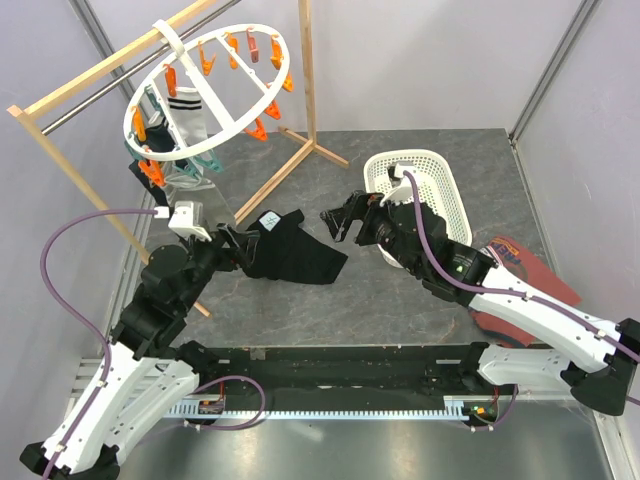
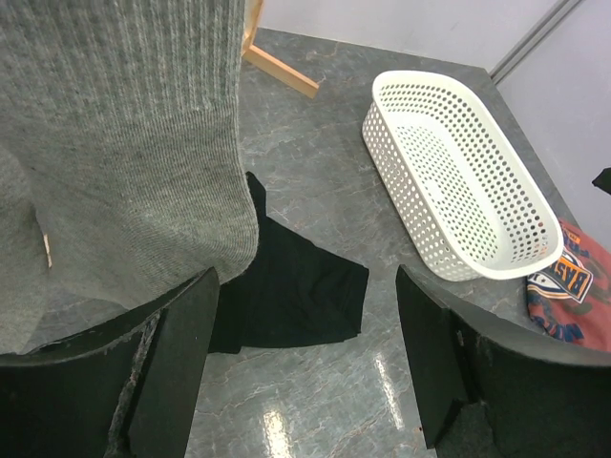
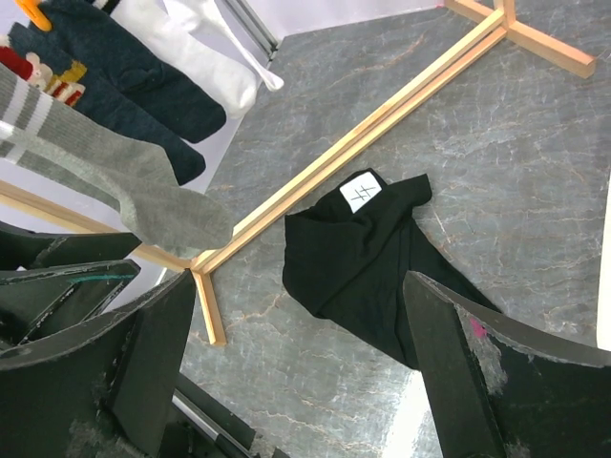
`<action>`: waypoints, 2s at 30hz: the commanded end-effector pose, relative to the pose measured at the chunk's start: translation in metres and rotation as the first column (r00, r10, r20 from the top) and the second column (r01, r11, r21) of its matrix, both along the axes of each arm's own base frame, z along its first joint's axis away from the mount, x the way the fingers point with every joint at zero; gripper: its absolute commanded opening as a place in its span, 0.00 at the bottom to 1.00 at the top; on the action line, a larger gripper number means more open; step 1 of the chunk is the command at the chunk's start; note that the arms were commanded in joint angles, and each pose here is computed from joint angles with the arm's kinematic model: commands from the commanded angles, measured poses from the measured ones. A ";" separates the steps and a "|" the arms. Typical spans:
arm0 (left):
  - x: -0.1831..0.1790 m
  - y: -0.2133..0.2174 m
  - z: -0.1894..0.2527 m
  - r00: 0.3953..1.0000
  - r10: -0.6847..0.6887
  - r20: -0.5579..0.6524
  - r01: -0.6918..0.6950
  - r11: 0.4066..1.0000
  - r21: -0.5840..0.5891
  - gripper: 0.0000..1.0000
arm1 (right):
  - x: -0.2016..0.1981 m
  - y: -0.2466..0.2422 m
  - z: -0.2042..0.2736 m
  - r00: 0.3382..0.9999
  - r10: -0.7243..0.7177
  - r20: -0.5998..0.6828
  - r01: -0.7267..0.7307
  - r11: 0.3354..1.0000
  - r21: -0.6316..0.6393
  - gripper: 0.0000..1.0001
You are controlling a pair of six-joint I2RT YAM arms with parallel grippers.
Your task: Remove the socks clipped to the hanger
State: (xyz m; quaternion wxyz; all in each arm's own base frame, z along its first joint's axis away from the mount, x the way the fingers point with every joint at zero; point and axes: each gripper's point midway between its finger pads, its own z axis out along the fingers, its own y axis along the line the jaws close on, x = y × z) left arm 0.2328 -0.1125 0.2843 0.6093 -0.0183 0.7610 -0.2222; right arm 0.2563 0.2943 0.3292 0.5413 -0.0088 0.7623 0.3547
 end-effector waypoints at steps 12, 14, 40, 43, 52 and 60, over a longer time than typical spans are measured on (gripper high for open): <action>0.026 -0.004 0.019 0.999 0.052 0.002 -0.052 0.999 0.002 0.59 | -0.017 0.001 0.033 0.988 0.090 0.124 -0.100 0.992 0.076 0.98; 0.025 -0.007 0.020 0.999 0.033 0.002 -0.033 0.999 -0.004 0.34 | -0.018 0.005 0.031 0.985 0.113 0.133 -0.121 0.991 0.054 0.98; -0.012 -0.001 0.050 0.999 -0.024 0.024 0.026 0.998 -0.062 0.54 | -0.036 0.073 0.058 0.849 0.400 0.346 -0.442 0.896 0.050 0.94; -0.005 0.019 0.038 0.996 0.090 0.000 -0.090 0.996 -0.017 0.70 | -0.037 0.072 0.049 0.848 0.408 0.338 -0.443 0.896 0.029 0.95; 0.029 0.043 0.001 0.964 0.265 -0.036 -0.253 0.948 0.191 0.77 | -0.038 0.076 0.046 0.837 0.438 0.328 -0.463 0.887 -0.002 0.95; 0.046 0.021 -0.004 0.981 0.179 -0.080 -0.153 0.954 0.258 0.07 | -0.036 0.078 0.041 0.836 0.441 0.326 -0.461 0.887 -0.019 0.95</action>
